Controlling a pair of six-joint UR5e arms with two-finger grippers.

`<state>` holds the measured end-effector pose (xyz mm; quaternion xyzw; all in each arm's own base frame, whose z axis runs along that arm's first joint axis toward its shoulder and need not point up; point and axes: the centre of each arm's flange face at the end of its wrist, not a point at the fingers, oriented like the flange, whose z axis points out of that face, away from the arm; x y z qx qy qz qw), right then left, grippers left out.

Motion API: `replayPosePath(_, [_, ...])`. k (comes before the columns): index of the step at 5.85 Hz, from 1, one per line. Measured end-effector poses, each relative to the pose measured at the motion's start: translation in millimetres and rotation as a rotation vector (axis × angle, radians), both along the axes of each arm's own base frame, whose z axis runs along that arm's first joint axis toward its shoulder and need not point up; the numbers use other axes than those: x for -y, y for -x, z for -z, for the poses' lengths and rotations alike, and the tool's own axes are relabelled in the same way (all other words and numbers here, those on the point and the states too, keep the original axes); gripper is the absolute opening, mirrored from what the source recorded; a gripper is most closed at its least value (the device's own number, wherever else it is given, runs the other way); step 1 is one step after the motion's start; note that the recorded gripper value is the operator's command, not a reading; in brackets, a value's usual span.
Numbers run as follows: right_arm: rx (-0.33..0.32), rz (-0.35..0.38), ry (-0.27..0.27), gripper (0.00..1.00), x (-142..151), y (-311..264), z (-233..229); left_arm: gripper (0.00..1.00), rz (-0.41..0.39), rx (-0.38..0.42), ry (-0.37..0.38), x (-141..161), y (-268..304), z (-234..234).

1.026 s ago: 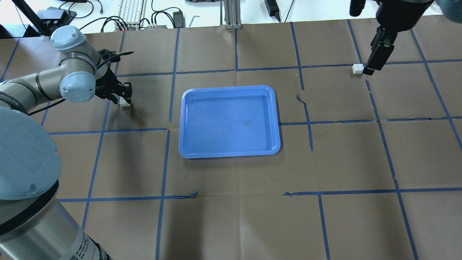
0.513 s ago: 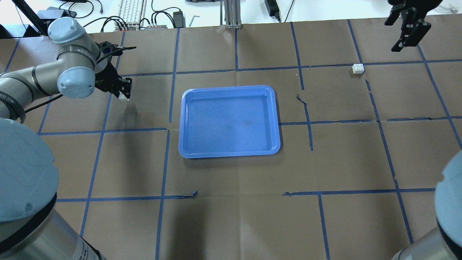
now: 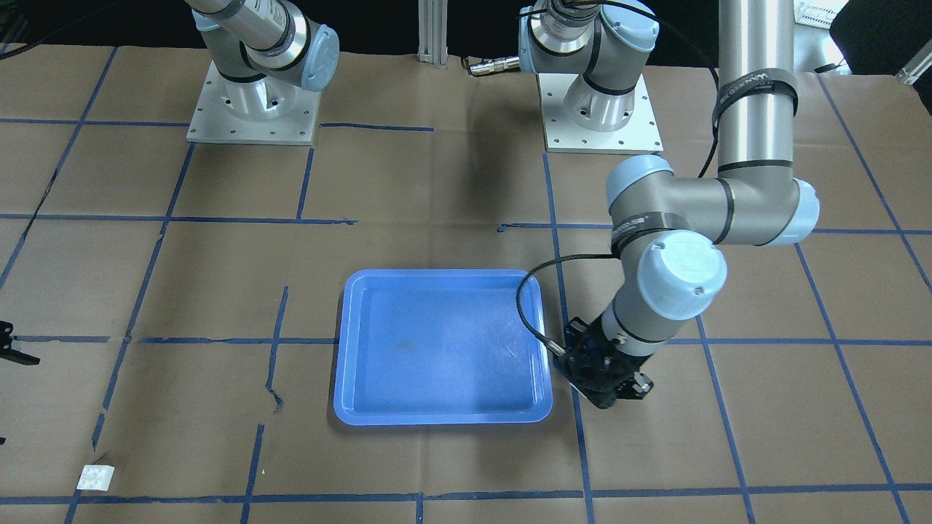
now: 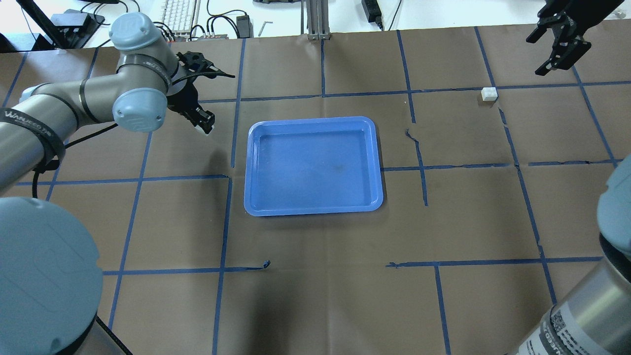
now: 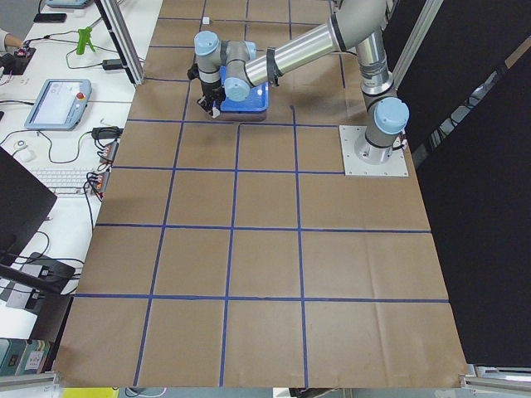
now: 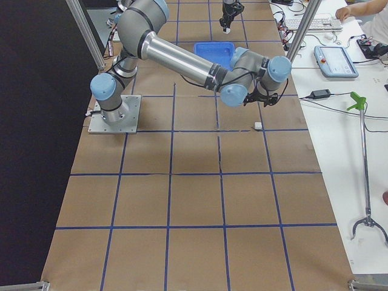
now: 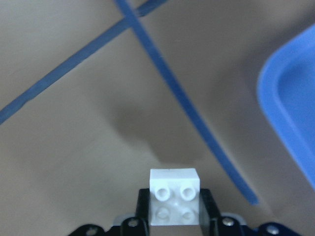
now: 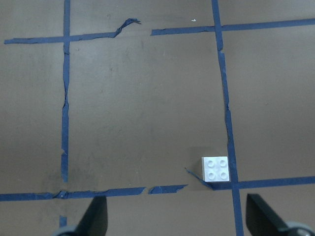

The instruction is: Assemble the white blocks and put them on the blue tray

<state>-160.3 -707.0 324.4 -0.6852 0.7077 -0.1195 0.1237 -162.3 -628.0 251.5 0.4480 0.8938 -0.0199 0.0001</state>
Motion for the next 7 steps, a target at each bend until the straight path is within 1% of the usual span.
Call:
replayPosePath(1, [0.077, -0.04, 0.016, 1.0, 7.6, 14.9, 35.9, 0.03, 0.197, 0.006, -0.003, -20.4, 58.5, -2.0])
replayPosePath(2, [0.139, -0.071, 0.046, 1.0, 16.0, 21.5, 65.0, 0.04, 0.384, 0.01, -0.009, -42.4, 109.7, 1.5])
replayPosePath(3, [0.17, -0.08, 0.069, 1.0, 23.4, 24.4, 86.8, 0.04, 0.542, 0.009, -0.024, -61.5, 143.0, 11.8])
replayPosePath(4, [0.198, -0.079, 0.089, 1.0, 30.2, 25.4, 107.5, 0.04, 0.669, 0.009, -0.049, -81.4, 165.2, 28.9])
replayPosePath(5, [0.226, -0.073, 0.099, 0.99, 34.8, 25.3, 124.8, 0.04, 0.722, 0.009, -0.056, -94.2, 176.8, 40.0])
replayPosePath(6, [0.246, -0.068, 0.093, 0.99, 36.8, 25.3, 140.9, 0.04, 0.735, 0.01, -0.051, -98.3, 180.6, 43.9])
replayPosePath(7, [0.261, -0.064, 0.081, 0.99, 37.6, 25.1, 156.8, 0.05, 0.733, 0.013, -0.047, -98.2, 179.7, 44.1])
